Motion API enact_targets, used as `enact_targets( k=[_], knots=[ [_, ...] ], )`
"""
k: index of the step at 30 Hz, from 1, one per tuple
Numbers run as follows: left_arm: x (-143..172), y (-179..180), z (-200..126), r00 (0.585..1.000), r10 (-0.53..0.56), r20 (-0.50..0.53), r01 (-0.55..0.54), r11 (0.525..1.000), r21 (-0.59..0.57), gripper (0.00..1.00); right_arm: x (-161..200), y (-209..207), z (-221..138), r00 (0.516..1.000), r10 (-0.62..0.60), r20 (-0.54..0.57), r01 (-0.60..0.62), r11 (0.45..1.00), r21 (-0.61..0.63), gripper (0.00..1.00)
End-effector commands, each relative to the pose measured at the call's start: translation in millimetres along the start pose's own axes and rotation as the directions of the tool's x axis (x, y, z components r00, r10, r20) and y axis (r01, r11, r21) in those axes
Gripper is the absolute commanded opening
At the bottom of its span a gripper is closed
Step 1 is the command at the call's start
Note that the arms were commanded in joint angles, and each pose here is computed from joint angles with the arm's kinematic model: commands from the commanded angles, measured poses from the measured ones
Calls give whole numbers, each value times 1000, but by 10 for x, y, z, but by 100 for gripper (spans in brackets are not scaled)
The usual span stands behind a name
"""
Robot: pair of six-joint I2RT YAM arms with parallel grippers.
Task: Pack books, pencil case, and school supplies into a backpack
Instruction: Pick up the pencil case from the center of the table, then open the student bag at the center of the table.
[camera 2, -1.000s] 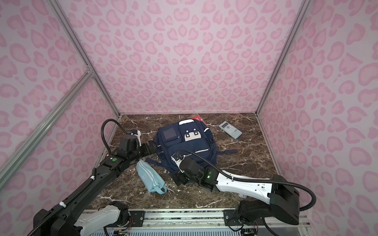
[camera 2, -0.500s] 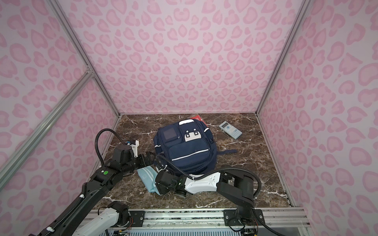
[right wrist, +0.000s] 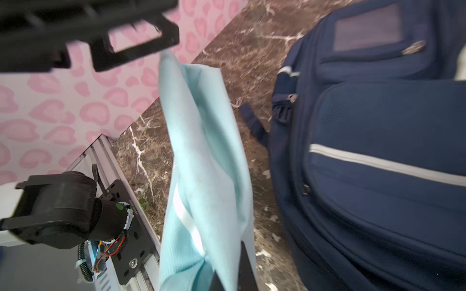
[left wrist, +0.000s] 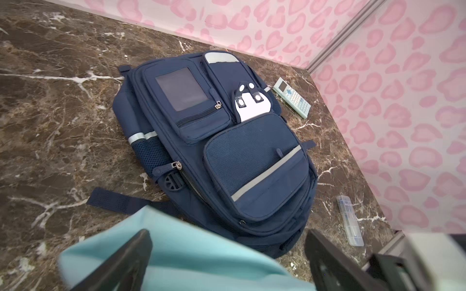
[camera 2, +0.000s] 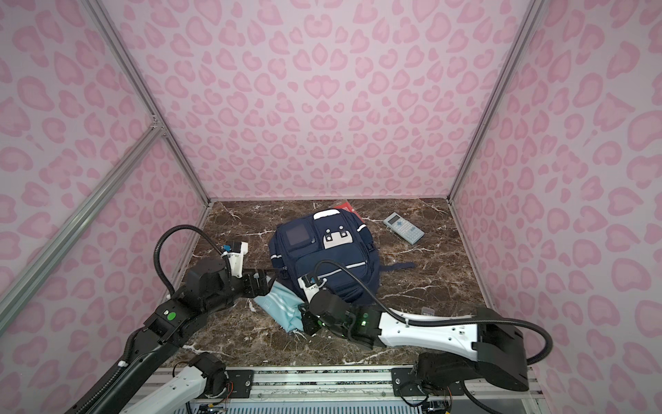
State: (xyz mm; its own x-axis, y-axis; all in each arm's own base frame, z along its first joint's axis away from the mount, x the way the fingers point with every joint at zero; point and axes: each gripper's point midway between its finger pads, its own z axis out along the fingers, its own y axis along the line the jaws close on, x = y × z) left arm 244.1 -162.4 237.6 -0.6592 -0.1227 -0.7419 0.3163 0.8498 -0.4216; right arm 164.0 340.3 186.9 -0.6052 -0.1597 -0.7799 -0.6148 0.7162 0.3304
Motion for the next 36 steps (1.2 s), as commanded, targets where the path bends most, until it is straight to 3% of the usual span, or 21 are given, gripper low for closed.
enact_targets(
  k=[1,4,7,9,11,14,17,22,26,30,31,33,34,35,36],
  knots=[
    [-13,-213,121,990,130,-45,-128,990,62,99,-56,-773,-437,998,18,61,-36,947,320,0],
    [-66,-520,149,973,222,-57,-215,971,108,95,-122,-1474,-958,977,120,174,-190,864,467,0],
    [-106,-761,279,943,327,-58,-318,940,125,93,-116,-1907,-1430,927,210,311,-341,817,465,0],
    [8,-833,492,907,402,-126,-386,913,129,90,-99,-2081,-1742,889,223,400,-406,789,461,0],
    [232,-869,776,827,519,-213,-508,854,109,90,-41,-2209,-1999,854,235,465,-463,749,474,0],
    [515,-883,1182,706,637,-309,-641,760,104,91,-74,-2114,-1927,852,258,455,-454,796,400,0],
    [613,-876,1464,656,666,-356,-680,726,103,90,-7,-2166,-1801,871,284,400,-452,781,431,0],
    [765,-935,1679,597,705,-384,-723,680,125,89,-48,-2152,-1749,871,278,404,-444,797,410,0],
    [864,-865,1880,561,712,-423,-748,655,112,86,27,-2168,-1535,882,323,342,-446,806,389,0],
    [944,-817,1998,545,714,-439,-759,642,103,81,70,-2208,-1450,881,345,324,-455,804,383,0],
    [949,-781,2017,542,711,-447,-764,639,90,73,75,-2219,-1440,880,348,323,-458,803,382,0],
    [814,-828,2035,563,705,-430,-764,642,53,40,89,-2210,-1400,876,364,318,-467,806,364,0],
    [767,-837,2021,575,700,-423,-761,647,38,10,96,-2189,-1356,876,370,309,-466,815,345,0],
    [694,-875,1982,595,693,-408,-751,660,25,3,104,-2153,-1303,878,378,294,-463,827,320,0],
    [622,-914,1934,618,682,-392,-735,678,19,3,117,-2118,-1252,882,384,274,-457,838,299,0]
  ],
)
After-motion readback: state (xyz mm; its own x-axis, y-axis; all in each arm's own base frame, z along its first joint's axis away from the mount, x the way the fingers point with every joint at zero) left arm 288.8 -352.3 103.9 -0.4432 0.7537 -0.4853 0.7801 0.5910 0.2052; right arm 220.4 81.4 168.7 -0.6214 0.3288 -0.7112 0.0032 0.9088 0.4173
